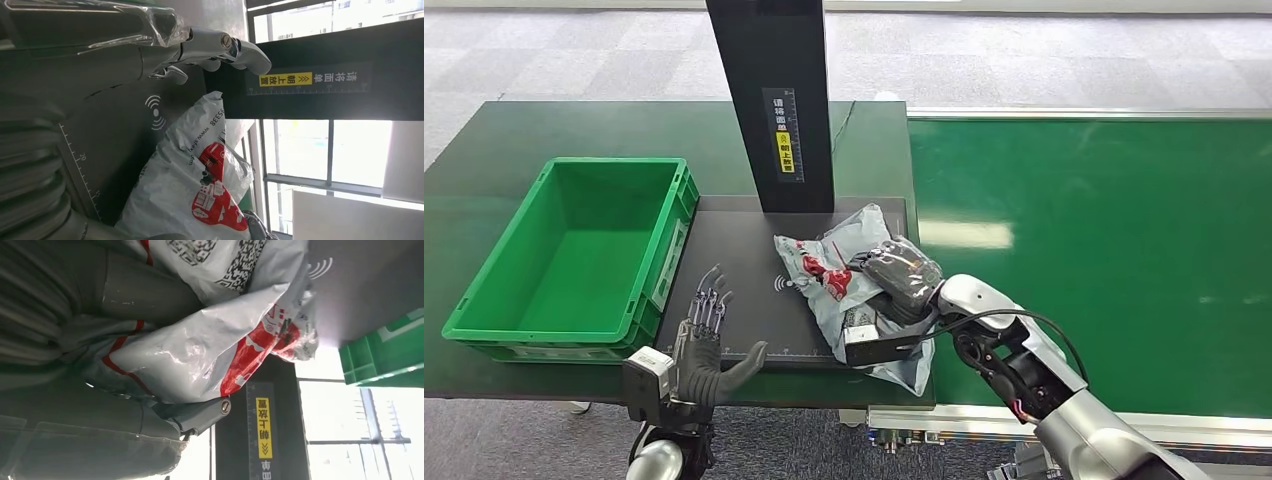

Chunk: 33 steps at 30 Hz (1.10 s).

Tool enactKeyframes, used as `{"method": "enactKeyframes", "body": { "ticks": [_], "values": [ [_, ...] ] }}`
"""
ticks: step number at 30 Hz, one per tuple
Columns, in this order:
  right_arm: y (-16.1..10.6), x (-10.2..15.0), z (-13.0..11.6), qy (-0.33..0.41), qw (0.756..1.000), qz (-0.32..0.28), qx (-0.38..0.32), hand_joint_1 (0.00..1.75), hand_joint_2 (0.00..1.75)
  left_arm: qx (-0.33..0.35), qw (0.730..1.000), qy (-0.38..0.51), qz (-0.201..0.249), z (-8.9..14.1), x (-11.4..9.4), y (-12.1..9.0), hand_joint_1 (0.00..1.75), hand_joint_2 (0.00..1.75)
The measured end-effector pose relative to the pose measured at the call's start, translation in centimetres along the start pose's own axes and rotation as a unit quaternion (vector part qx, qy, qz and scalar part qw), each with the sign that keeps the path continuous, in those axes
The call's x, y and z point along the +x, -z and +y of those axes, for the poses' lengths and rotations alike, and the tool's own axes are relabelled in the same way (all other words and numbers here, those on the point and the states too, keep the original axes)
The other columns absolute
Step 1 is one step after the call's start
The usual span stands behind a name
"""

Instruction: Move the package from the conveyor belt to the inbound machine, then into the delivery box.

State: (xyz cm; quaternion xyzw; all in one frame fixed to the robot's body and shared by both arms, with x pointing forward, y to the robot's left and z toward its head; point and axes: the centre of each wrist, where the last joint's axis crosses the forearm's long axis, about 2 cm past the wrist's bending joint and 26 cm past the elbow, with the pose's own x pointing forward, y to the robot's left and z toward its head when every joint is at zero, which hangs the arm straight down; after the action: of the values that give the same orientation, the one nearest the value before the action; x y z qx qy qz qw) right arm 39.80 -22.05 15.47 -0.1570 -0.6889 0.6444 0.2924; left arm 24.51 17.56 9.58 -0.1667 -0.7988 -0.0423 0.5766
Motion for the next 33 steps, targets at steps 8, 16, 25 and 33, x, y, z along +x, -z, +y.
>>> {"method": "enactKeyframes", "body": {
  "ticks": [8,16,25,33],
  "values": [
    [0.6,0.8,1.5,0.062,0.998,-0.028,0.007,0.89,1.75,0.0,1.0,-0.005,0.001,-0.1,0.0,0.1,0.0,1.75],
    [1.1,1.3,3.4,0.124,0.991,-0.004,0.044,0.0,1.75,-0.008,1.0,-0.021,-0.006,-0.3,0.1,0.5,0.0,1.75],
    [0.4,0.6,3.3,0.207,0.977,0.016,-0.042,0.0,1.75,0.002,1.0,-0.029,-0.011,-0.1,0.0,0.0,0.0,1.75],
    [-2.3,0.7,3.2,0.389,0.904,-0.01,-0.177,0.0,1.75,0.006,0.999,-0.027,-0.024,0.0,0.6,-0.3,0.0,1.75]
  ]
}}
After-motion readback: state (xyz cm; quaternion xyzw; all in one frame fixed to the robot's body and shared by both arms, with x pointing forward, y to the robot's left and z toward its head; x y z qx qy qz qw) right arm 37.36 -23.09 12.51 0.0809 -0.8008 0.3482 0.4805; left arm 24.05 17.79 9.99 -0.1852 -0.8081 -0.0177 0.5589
